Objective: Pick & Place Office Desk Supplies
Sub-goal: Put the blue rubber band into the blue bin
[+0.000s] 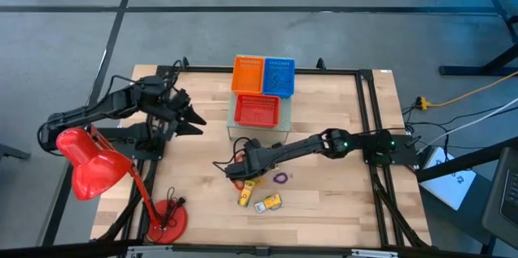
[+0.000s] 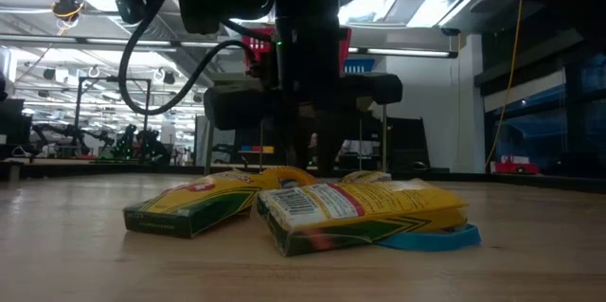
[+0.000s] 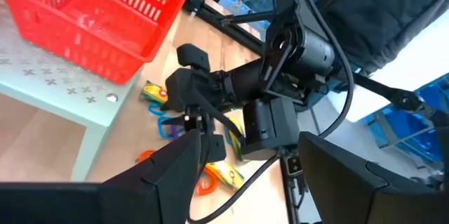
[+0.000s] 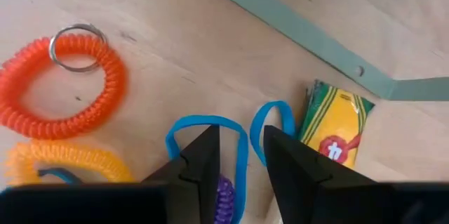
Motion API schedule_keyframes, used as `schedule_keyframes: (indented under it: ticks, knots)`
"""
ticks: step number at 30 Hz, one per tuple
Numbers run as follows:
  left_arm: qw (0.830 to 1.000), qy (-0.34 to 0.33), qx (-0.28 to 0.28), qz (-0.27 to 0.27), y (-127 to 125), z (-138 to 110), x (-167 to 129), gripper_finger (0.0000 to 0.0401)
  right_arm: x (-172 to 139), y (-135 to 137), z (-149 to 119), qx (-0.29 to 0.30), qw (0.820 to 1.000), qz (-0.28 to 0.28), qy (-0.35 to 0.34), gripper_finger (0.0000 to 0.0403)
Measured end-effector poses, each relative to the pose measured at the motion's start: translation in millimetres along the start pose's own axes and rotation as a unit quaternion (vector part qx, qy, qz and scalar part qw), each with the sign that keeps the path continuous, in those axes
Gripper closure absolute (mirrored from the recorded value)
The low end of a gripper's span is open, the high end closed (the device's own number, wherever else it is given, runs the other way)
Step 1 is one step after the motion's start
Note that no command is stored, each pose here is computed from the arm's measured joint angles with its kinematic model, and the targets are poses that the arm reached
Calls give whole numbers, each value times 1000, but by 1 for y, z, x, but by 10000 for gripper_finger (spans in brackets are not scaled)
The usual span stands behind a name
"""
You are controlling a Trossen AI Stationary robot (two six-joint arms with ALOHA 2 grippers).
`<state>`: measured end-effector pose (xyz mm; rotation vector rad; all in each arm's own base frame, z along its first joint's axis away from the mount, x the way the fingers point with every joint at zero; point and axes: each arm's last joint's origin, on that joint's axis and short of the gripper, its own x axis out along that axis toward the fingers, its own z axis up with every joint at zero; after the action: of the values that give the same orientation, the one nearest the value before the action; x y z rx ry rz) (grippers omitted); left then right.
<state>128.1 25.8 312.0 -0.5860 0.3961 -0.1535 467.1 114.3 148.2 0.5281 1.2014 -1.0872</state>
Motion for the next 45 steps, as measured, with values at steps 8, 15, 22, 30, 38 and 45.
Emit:
schedule_keyframes:
  ticks: [8,15,22,30,38,45]
  knots:
    - [1000,-2,-11,-11,-3,1,3,162,0,15,-3,-25,998,62,-14,289]
    - [1000,-2,-26,-10,-3,1,3,162,9,18,-13,-44,998,46,-5,289]
    - [999,-6,-33,-12,-3,2,3,162,10,19,-14,-62,997,41,-19,289]
    - [999,-27,-39,-24,-6,7,3,162,11,25,-11,-63,995,77,-12,290]
    - [998,-26,-53,-26,-6,7,3,162,11,26,-9,-50,995,81,-16,324]
    - [997,-23,-56,-40,-10,6,4,162,12,26,-9,-48,996,78,-20,341]
